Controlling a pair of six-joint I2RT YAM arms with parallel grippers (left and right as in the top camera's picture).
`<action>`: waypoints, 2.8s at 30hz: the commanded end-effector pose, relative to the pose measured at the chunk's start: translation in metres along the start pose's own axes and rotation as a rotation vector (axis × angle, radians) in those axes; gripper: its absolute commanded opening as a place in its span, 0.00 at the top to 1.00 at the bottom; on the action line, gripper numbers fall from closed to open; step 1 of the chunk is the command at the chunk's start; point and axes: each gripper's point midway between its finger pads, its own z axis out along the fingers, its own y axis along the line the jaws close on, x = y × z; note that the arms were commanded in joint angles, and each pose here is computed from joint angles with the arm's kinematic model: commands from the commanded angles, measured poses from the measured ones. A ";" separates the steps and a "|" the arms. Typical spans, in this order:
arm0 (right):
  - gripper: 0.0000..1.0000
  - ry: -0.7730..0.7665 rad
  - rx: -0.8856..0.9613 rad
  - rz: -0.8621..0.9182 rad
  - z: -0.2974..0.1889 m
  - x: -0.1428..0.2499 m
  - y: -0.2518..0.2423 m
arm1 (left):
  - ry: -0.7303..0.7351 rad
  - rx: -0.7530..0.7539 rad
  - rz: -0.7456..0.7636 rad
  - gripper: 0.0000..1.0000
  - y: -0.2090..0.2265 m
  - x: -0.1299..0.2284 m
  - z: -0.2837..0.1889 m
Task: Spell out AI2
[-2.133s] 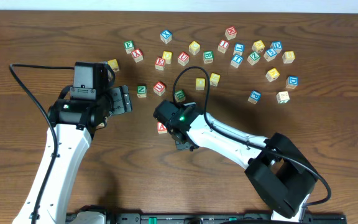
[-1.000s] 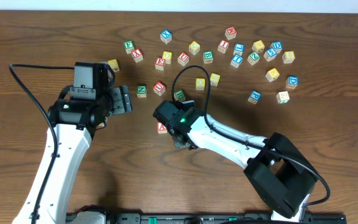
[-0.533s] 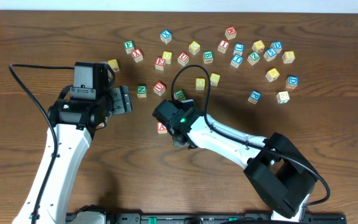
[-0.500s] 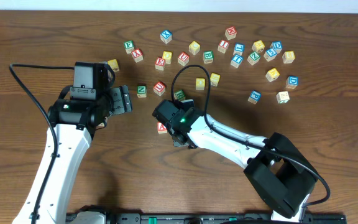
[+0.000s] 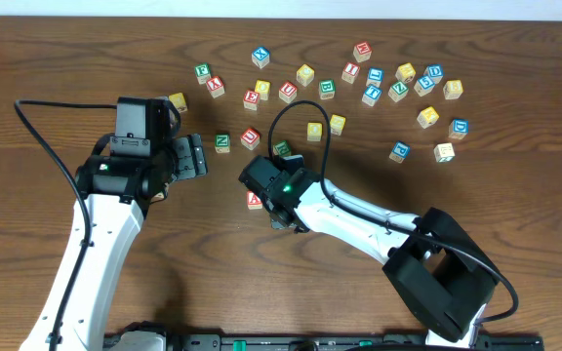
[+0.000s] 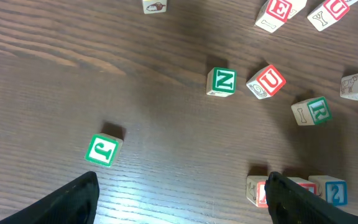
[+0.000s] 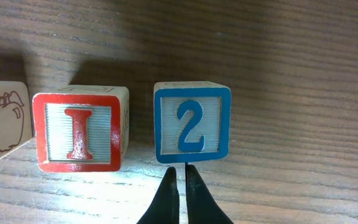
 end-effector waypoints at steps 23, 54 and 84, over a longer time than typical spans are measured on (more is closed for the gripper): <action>0.99 -0.048 0.017 0.056 -0.052 -0.002 -0.025 | -0.013 -0.012 0.008 0.16 0.002 -0.006 -0.002; 0.64 -0.317 0.033 0.145 -0.115 -0.097 -0.150 | 0.066 -0.031 0.013 0.33 0.006 0.012 0.019; 0.01 -0.312 0.093 0.260 -0.123 -0.096 -0.206 | 0.314 -0.118 0.125 0.92 -0.042 0.102 0.095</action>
